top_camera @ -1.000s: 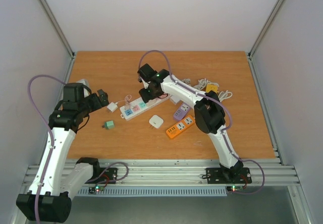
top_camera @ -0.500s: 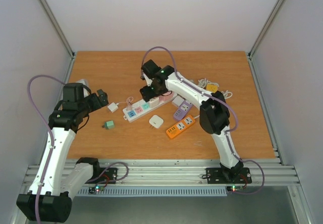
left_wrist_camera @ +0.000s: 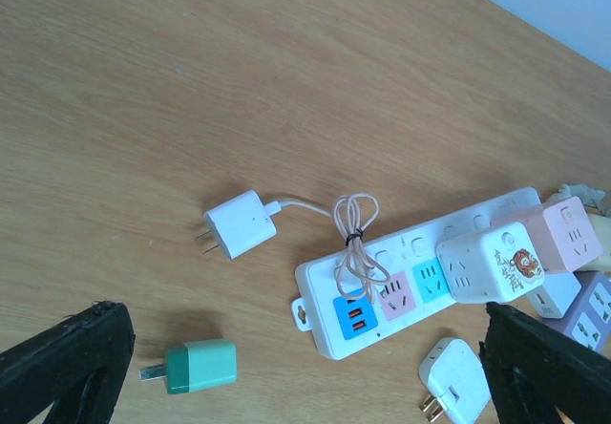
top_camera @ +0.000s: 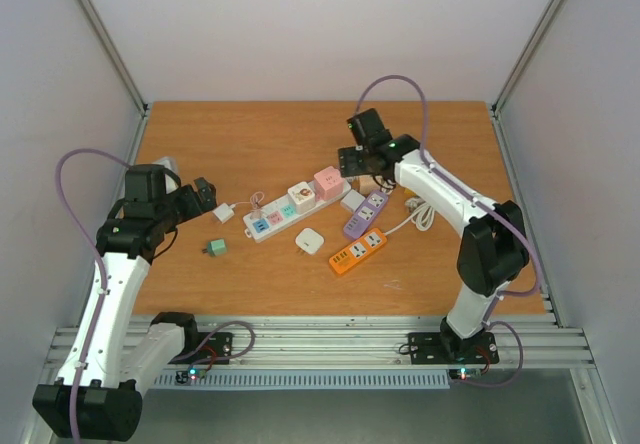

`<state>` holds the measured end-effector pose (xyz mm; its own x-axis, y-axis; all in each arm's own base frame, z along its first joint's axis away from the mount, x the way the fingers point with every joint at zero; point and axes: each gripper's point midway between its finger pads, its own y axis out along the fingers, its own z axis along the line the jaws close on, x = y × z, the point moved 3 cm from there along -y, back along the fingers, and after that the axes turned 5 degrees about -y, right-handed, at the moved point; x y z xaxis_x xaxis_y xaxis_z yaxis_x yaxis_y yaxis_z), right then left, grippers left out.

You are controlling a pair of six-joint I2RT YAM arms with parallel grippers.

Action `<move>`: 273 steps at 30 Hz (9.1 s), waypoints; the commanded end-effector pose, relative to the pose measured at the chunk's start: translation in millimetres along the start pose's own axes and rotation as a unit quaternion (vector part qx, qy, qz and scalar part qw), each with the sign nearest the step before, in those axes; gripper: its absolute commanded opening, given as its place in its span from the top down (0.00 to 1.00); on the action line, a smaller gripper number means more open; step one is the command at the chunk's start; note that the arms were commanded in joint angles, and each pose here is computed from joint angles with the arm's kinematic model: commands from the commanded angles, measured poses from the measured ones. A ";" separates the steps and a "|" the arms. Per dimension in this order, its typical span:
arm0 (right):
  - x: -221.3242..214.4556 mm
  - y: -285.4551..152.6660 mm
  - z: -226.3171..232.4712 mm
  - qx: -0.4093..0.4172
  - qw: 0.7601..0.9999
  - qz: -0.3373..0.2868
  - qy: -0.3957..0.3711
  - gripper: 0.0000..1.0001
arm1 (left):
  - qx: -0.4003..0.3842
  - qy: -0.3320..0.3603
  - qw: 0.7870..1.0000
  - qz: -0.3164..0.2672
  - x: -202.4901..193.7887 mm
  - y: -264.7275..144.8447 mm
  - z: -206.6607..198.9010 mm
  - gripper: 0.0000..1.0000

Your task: Insert the plug

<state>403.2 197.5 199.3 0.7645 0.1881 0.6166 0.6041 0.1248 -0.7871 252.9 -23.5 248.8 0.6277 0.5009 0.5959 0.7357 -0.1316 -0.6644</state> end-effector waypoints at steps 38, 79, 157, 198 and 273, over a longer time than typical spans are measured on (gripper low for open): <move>-11.0 32.1 -34.0 -0.017 0.999 0.027 0.024 0.50 | -0.123 0.012 0.992 0.021 -1.1 4.2 -33.6 0.03; -15.8 -221.9 144.6 0.597 0.797 -0.016 0.088 0.50 | -0.617 -0.148 0.746 0.202 -44.2 -80.1 -179.6 0.28; -86.4 -72.6 193.7 0.232 0.963 0.008 -0.134 0.66 | -0.146 -0.067 0.987 0.007 -36.0 -37.2 -58.6 0.01; -77.8 30.3 220.5 0.190 0.965 0.124 -0.133 0.65 | -0.047 0.051 0.986 -0.151 1.6 -53.8 -19.3 0.01; -118.6 44.2 162.8 0.061 0.963 0.213 -0.154 0.60 | -0.038 0.047 0.991 -0.123 -0.8 -40.0 -16.1 0.01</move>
<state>314.4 382.5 103.9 0.7628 0.5324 0.3671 0.2661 0.2589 -0.9285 219.7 -30.5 277.9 0.4660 0.4435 0.7656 0.8698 -0.0709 -0.4883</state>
